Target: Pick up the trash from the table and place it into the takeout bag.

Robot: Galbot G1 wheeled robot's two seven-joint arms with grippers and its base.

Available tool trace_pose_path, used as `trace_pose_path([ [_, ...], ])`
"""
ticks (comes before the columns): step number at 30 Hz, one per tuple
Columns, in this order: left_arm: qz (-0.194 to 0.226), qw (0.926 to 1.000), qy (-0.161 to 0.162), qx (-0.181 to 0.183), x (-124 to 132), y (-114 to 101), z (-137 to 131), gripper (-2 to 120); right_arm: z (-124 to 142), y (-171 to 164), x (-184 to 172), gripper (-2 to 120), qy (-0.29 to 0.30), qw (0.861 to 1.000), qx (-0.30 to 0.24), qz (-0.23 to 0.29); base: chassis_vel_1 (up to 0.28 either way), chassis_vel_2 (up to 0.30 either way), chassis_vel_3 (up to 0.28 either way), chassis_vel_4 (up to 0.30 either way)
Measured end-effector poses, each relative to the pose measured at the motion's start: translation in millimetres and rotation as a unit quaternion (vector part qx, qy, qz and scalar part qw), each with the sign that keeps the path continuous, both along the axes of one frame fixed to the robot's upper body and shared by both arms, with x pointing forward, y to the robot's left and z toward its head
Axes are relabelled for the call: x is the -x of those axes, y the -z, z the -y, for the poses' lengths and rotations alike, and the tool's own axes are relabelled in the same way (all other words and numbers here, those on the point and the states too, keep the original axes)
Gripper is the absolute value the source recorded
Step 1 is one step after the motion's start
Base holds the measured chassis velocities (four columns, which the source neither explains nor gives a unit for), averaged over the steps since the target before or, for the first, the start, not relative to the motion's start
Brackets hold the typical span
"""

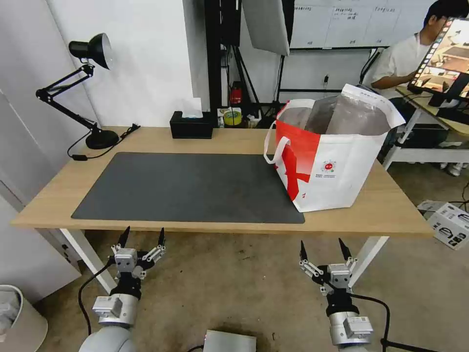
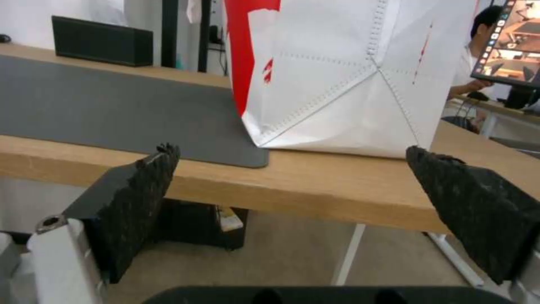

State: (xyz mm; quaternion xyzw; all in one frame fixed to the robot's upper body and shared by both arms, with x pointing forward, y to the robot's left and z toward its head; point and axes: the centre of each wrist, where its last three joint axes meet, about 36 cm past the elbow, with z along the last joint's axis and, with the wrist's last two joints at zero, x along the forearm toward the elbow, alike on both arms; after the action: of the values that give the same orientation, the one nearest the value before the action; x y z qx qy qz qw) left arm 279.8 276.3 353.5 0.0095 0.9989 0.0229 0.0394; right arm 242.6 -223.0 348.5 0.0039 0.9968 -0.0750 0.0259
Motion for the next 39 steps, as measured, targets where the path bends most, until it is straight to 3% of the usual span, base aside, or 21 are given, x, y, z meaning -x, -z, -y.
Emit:
trace_pose_path([
  [39,0.003,1.0,0.004,0.003,2.5,5.3,6.5,100,-5.7,1.5,4.8,100,0.011,1.0,-0.002,-0.007,0.0,0.0,0.0,0.0],
])
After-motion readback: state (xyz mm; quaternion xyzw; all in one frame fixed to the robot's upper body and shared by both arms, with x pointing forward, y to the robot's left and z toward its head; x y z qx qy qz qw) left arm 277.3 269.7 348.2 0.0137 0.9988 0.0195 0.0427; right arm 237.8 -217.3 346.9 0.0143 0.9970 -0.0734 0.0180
